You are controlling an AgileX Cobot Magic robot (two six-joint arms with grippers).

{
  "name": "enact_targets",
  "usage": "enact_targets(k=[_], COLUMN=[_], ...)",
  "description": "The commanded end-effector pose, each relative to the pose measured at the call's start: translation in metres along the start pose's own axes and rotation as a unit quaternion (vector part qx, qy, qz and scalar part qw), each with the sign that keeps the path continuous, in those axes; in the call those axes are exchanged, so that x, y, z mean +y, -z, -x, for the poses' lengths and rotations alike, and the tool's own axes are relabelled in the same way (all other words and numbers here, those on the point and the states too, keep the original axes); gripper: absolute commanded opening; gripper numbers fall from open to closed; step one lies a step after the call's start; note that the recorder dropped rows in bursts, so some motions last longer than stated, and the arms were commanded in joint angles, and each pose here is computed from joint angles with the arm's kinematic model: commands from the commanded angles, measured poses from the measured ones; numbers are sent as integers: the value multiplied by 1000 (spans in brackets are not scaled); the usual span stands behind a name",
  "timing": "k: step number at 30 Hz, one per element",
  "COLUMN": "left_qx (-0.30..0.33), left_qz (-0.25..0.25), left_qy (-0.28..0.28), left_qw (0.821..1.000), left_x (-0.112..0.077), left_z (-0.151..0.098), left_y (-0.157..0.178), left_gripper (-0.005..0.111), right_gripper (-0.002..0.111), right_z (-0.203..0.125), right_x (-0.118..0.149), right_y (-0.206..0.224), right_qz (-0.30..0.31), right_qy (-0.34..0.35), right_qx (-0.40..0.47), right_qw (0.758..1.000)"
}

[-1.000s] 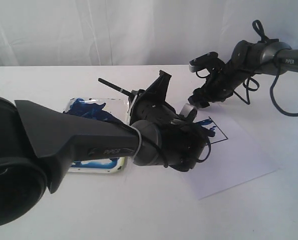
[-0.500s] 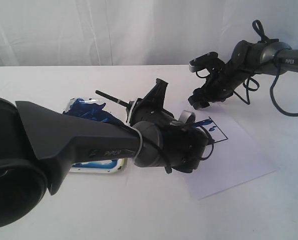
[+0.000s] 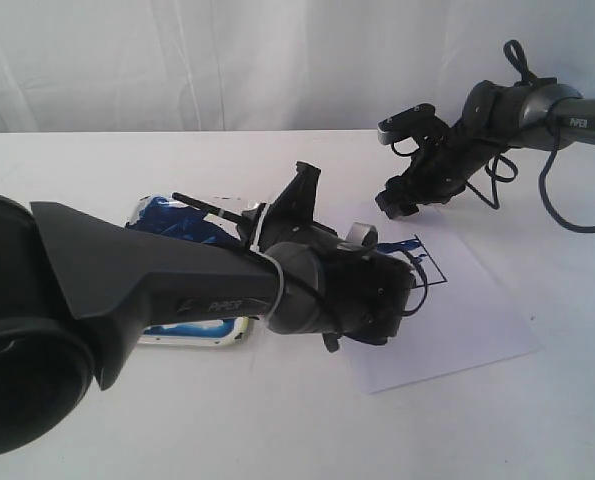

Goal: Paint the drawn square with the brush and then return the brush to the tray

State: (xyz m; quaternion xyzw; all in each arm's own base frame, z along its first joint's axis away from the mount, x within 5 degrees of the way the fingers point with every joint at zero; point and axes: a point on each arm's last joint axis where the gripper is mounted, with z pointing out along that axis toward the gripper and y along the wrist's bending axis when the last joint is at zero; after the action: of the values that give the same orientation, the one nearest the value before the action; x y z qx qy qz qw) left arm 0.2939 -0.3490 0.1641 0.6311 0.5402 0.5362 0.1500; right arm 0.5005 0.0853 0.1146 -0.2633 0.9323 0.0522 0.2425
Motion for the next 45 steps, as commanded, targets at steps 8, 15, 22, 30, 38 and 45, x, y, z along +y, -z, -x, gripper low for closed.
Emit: enact_targets(k=[8, 15, 22, 30, 38, 45], left_qx=[30, 20, -34, -45, -35, -27], left_qz=[29, 47, -1, -5, -39, -30], left_qy=[34, 33, 46, 49, 59, 108], left_qw=[999, 998, 998, 998, 997, 993], left_x=[4, 7, -1, -2, -7, -6], left_z=[-5, -4, 7, 9, 7, 6], left_y=[2, 2, 2, 2, 2, 1], left_gripper=[0, 0, 0, 0, 0, 0], right_gripper=[60, 60, 60, 60, 60, 60], right_z=[-23, -23, -23, -23, -24, -24], right_x=[2, 2, 2, 2, 2, 2], right_y=[-21, -21, -21, -21, -21, -21], right_qz=[9, 9, 9, 9, 10, 10], right_qy=[31, 31, 31, 31, 31, 31], right_qx=[64, 64, 64, 64, 65, 65], right_qw=[997, 997, 997, 997, 997, 997])
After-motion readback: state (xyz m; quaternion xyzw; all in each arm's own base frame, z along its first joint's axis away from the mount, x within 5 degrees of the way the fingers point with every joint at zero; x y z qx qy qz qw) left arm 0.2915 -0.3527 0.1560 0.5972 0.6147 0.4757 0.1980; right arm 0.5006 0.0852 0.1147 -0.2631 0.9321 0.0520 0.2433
